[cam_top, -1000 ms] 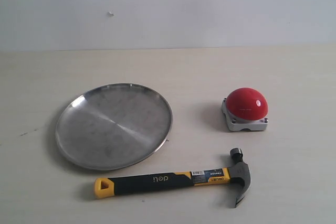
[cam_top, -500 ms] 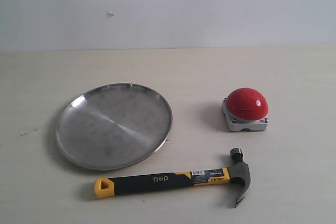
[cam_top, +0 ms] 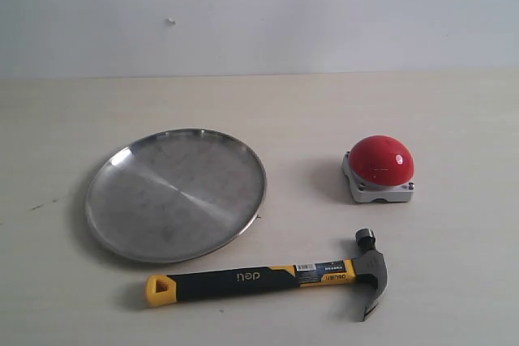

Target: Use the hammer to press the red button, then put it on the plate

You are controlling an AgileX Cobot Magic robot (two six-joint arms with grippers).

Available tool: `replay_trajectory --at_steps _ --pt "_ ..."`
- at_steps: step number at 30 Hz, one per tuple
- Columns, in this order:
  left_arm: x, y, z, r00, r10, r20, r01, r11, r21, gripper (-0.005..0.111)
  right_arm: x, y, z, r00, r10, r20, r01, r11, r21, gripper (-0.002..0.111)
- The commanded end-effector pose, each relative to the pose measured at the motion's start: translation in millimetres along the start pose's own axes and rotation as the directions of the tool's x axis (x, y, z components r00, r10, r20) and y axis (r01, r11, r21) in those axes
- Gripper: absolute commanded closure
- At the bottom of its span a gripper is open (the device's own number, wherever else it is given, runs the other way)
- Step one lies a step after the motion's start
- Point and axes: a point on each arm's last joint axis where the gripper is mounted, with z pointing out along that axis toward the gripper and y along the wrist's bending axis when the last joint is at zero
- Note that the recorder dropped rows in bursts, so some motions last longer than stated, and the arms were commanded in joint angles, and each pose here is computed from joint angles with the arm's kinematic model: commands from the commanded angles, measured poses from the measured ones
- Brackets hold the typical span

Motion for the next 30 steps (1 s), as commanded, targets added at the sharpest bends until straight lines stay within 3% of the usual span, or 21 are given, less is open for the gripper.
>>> replay_trajectory --at_steps 1,4,6,7,10,12,15,19,21,30 --pt "-7 -55.4 30 0.866 0.416 -0.278 -0.395 0.910 0.128 0.107 1 -1 0 1.000 -0.009 0.009 0.009 1.000 0.007 0.108" --pt "-6 -105.3 37 0.688 0.652 -0.318 -0.578 0.758 0.302 0.107 1 -1 0 1.000 -0.009 0.009 0.009 1.000 0.007 0.108" --pt "-4 -133.7 40 0.600 0.729 -0.329 -0.630 0.684 0.367 0.107 1 -1 0 1.000 -0.009 0.009 0.009 1.000 0.007 0.108" --pt "0 -153.7 41 0.511 0.798 -0.320 -0.679 0.603 0.419 0.107 1 -1 0 1.000 -0.009 0.009 0.009 1.000 0.007 0.108" --pt "14 -198.4 48 0.346 0.896 -0.278 -0.739 0.443 0.508 0.107 1 -1 0 1.000 -0.009 0.009 0.009 1.000 0.007 0.108" --pt "24 -224.7 52 0.275 0.932 -0.235 -0.759 0.360 0.542 0.106 1 -1 0 1.000 -0.009 0.009 0.009 1.000 0.007 0.108" --pt "43 -260.4 58 0.166 0.973 -0.162 -0.780 0.230 0.583 0.090 1 -1 0 1.000 -0.009 0.009 0.009 1.000 0.007 0.108" --pt "68 -295.5 66 0.084 0.992 -0.097 -0.782 0.126 0.610 0.053 1 -1 0 1.000 -0.009 0.009 0.009 1.000 0.007 0.108" --pt "81 -306.5 69 0.047 0.996 -0.076 -0.780 0.084 0.620 0.041 1 -1 0 1.000 -0.009 0.009 0.009 1.000 0.007 0.108" --pt "124 -335.5 73 -0.024 1.000 0.001 -0.738 -0.018 0.674 0.042 1 -1 0 1.000 -0.009 0.009 0.009 1.000 0.007 0.108"
